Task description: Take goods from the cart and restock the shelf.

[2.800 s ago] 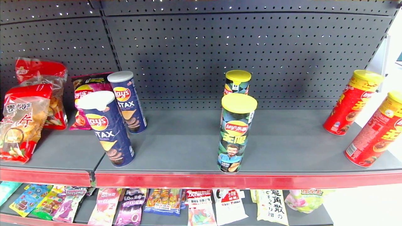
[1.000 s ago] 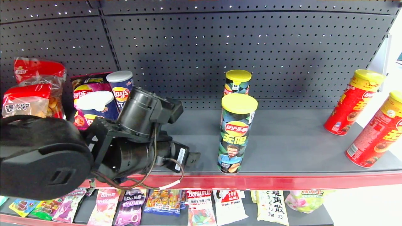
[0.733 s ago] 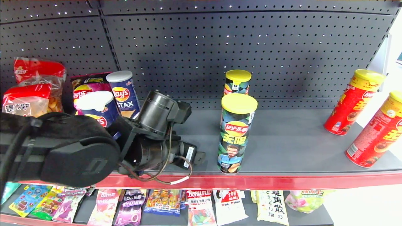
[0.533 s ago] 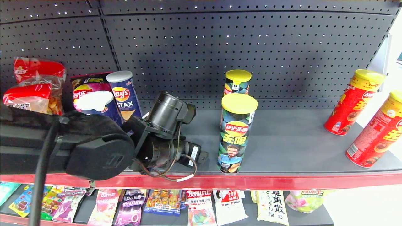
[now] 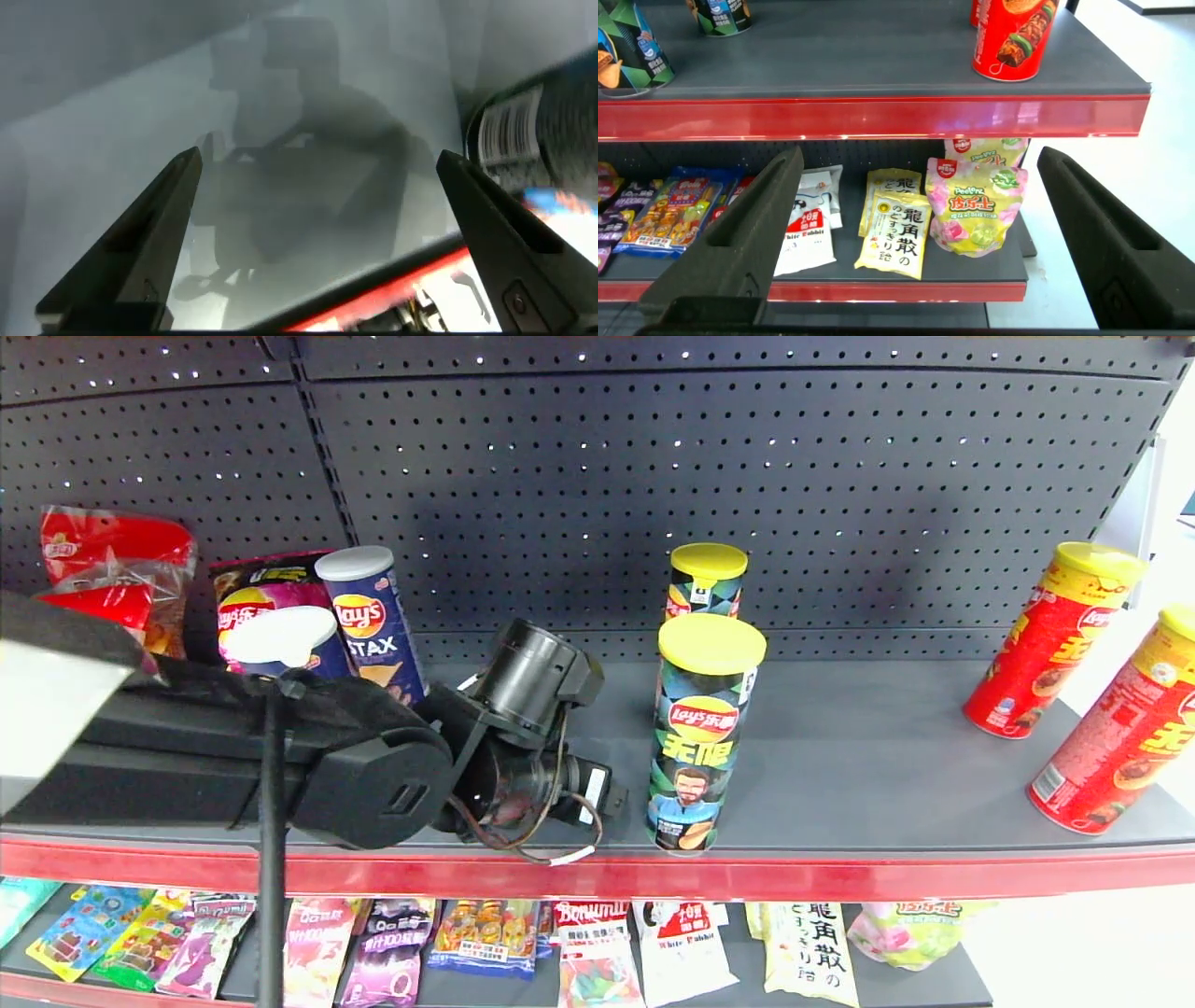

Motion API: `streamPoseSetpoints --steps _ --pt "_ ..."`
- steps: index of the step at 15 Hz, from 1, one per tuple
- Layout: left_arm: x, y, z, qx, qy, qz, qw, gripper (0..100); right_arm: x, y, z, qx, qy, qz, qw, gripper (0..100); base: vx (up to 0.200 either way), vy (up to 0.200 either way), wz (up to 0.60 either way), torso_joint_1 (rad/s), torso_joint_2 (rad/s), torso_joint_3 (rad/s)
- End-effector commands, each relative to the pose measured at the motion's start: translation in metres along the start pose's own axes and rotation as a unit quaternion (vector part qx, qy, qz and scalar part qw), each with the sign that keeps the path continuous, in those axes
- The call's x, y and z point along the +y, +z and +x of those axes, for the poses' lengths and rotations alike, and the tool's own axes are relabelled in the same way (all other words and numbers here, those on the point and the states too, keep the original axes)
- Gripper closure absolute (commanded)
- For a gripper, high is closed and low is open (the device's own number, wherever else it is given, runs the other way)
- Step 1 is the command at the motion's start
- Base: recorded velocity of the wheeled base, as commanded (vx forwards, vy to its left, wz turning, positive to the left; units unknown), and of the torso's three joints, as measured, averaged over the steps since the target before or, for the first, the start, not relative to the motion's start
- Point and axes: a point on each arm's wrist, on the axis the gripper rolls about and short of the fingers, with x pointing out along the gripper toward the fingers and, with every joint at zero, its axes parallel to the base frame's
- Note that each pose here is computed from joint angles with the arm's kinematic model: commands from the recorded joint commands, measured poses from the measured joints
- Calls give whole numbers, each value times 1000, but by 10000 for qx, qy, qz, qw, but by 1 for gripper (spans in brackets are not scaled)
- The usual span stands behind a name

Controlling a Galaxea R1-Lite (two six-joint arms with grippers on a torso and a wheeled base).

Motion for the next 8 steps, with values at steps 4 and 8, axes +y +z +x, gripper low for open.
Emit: streamPoseSetpoints --steps 4,8 --pt "-4 6 10 -34 -32 -6 10000 0 0 0 0 7 1 0 10000 0 0 0 0 0 0 0" --pt "-5 6 9 -28 -74 12 10000 0 0 0 0 7 1 0 10000 0 0 0 0 0 0 0"
